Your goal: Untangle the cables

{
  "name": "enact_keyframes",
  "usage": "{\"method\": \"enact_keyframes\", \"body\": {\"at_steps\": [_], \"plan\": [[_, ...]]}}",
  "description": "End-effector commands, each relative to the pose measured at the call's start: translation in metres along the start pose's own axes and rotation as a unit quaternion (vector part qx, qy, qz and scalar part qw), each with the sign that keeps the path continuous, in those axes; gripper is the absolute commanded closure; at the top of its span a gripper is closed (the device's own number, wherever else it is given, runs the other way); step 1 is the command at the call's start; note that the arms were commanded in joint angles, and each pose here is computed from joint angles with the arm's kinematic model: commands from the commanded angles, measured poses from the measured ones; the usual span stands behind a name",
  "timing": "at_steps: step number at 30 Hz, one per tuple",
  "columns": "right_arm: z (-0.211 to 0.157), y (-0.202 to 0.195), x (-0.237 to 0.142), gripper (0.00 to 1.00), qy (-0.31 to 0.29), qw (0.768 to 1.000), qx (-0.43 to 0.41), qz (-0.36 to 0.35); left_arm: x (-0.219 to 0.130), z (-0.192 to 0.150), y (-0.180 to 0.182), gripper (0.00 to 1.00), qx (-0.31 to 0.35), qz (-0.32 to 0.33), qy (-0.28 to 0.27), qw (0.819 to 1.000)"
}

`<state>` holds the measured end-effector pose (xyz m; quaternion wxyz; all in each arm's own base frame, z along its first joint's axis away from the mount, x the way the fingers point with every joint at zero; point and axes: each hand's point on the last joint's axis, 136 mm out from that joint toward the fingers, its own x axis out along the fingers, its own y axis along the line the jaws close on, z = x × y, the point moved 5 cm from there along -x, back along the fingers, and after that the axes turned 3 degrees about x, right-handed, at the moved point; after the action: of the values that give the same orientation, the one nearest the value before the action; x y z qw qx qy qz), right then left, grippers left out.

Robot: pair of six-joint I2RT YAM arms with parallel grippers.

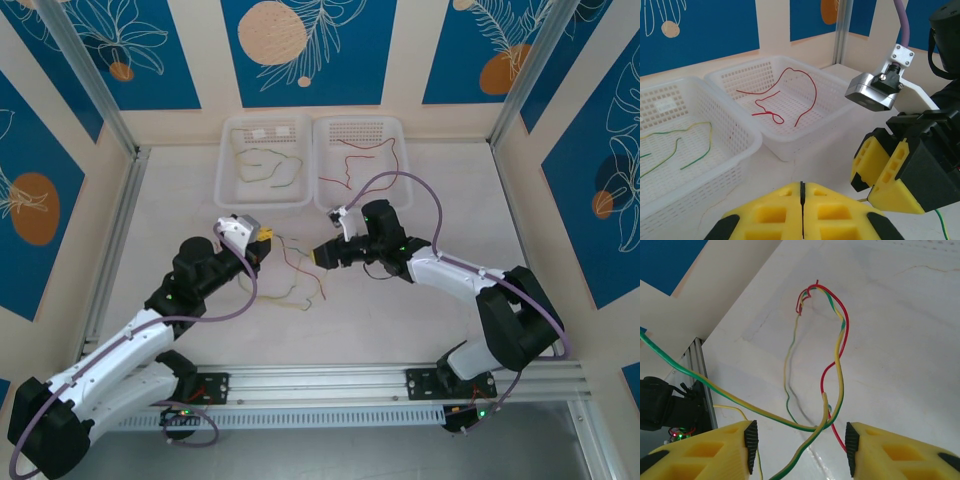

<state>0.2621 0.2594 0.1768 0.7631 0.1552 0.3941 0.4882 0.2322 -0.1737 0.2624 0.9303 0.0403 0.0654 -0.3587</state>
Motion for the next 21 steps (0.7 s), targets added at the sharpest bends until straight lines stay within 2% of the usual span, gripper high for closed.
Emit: {"method": "enact_keyframes", "body": {"at_steps": [1,2,7,9,10,12,13,15,16,17,18,20,21], "plan": [[0.002,0.006,0.003,0.56,0.011,1.0,-0.005,0.011,-0.004,0.019,0.002,1.0,0.004,0.006,-0.035,0.999],[0.002,0.005,0.004,0.6,0.013,1.0,-0.002,0.008,-0.004,0.019,0.002,1.0,0.002,0.005,-0.035,0.999],[0.009,0.0,0.005,0.94,0.001,1.0,0.008,-0.014,-0.003,0.021,-0.005,1.0,-0.006,-0.024,-0.043,0.999],[0.014,-0.003,0.004,0.99,-0.009,1.0,0.013,-0.027,-0.001,0.021,-0.011,0.96,-0.008,-0.047,-0.039,0.998],[0.016,-0.003,0.004,1.0,-0.012,0.999,0.013,-0.03,-0.001,0.021,-0.013,0.88,-0.007,-0.053,-0.037,0.998],[0.019,-0.003,0.003,1.0,-0.02,0.999,0.007,-0.036,-0.004,0.024,-0.011,0.56,-0.014,-0.043,-0.043,0.998],[0.019,-0.004,0.002,1.0,-0.022,0.999,0.004,-0.041,-0.006,0.025,-0.009,0.45,-0.014,-0.035,-0.05,0.998],[0.02,-0.007,-0.001,1.0,-0.029,0.998,-0.002,-0.052,-0.012,0.025,-0.003,0.41,-0.011,-0.007,-0.063,0.998],[0.019,-0.009,-0.002,1.0,-0.031,0.998,-0.004,-0.056,-0.015,0.026,-0.001,0.31,-0.01,0.005,-0.066,0.998],[0.019,-0.011,-0.003,1.0,-0.033,0.998,-0.006,-0.062,-0.019,0.028,0.001,0.24,-0.009,0.014,-0.072,0.997],[0.02,-0.012,-0.006,1.0,-0.036,0.997,-0.006,-0.068,-0.022,0.03,0.002,0.22,-0.007,0.016,-0.076,0.997],[0.02,-0.015,-0.011,1.0,-0.041,0.996,-0.008,-0.074,-0.027,0.032,0.001,0.01,-0.003,0.017,-0.083,0.996],[0.02,-0.016,-0.013,1.0,-0.044,0.996,-0.013,-0.08,-0.028,0.033,0.001,0.0,-0.001,0.018,-0.083,0.996]]}}
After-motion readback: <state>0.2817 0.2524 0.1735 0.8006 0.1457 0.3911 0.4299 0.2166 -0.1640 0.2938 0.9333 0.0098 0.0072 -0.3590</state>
